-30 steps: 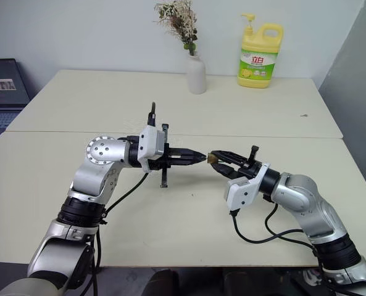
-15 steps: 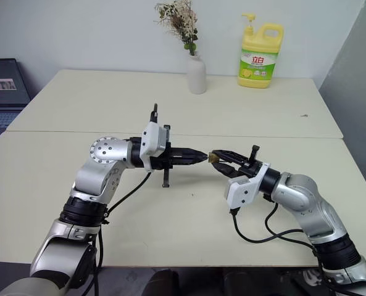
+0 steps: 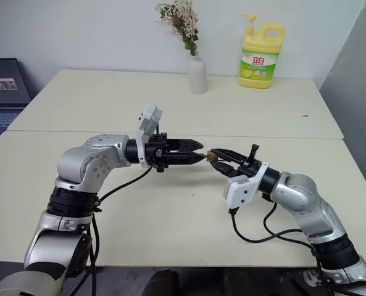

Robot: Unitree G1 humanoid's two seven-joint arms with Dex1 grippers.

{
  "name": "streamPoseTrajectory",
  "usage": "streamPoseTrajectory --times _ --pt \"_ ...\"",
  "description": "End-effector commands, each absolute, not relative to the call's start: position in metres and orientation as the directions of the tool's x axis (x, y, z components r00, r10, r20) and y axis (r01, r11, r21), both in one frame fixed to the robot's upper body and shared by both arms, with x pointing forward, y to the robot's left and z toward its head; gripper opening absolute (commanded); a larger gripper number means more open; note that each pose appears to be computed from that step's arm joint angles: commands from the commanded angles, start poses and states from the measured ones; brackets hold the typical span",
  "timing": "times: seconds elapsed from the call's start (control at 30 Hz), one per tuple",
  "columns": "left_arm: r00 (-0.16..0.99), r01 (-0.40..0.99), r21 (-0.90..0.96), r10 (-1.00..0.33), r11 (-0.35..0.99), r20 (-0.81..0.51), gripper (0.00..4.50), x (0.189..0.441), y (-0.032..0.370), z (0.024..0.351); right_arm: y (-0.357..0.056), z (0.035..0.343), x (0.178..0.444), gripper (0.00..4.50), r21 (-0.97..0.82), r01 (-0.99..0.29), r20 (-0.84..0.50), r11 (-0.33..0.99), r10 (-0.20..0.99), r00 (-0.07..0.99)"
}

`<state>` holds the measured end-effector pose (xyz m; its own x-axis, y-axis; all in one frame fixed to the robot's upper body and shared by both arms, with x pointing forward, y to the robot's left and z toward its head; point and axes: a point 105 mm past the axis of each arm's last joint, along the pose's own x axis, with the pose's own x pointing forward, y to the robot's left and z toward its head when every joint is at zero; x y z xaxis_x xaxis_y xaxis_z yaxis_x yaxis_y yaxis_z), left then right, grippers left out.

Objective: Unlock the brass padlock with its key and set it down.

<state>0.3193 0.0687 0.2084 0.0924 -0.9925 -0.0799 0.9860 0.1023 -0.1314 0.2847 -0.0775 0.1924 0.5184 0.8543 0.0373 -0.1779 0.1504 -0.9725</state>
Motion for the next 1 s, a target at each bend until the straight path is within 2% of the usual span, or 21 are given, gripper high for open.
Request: streamPoseTrajectory --times 0.03,0.33,0.73,0.83,1.0 --pt "0.067 0.994 -0.080 -0.995 0.073 -0.076 2.36 0.313 0.066 0.219 -0.073 0.210 0.277 0.94 -0.977 -0.122 0.098 0.177 0.870 0.484" --pt "0.107 0.993 -0.041 -0.989 0.112 -0.104 2.36 0.319 0.057 0.212 -0.072 0.211 0.276 0.94 -0.977 -0.122 0.097 0.175 0.872 0.479" --pt "0.081 0.995 -0.046 -0.994 0.084 -0.070 2.36 0.317 0.048 0.215 -0.071 0.211 0.275 0.94 -0.977 -0.123 0.095 0.173 0.874 0.476" --pt "0.073 0.996 -0.054 -0.995 0.076 -0.062 1.78 0.316 0.047 0.216 -0.071 0.211 0.275 0.94 -0.977 -0.123 0.095 0.172 0.875 0.475" --pt "0.062 0.996 -0.053 -0.996 0.065 -0.062 0.24 0.315 0.045 0.216 -0.070 0.211 0.275 0.94 -0.978 -0.122 0.094 0.171 0.875 0.474"
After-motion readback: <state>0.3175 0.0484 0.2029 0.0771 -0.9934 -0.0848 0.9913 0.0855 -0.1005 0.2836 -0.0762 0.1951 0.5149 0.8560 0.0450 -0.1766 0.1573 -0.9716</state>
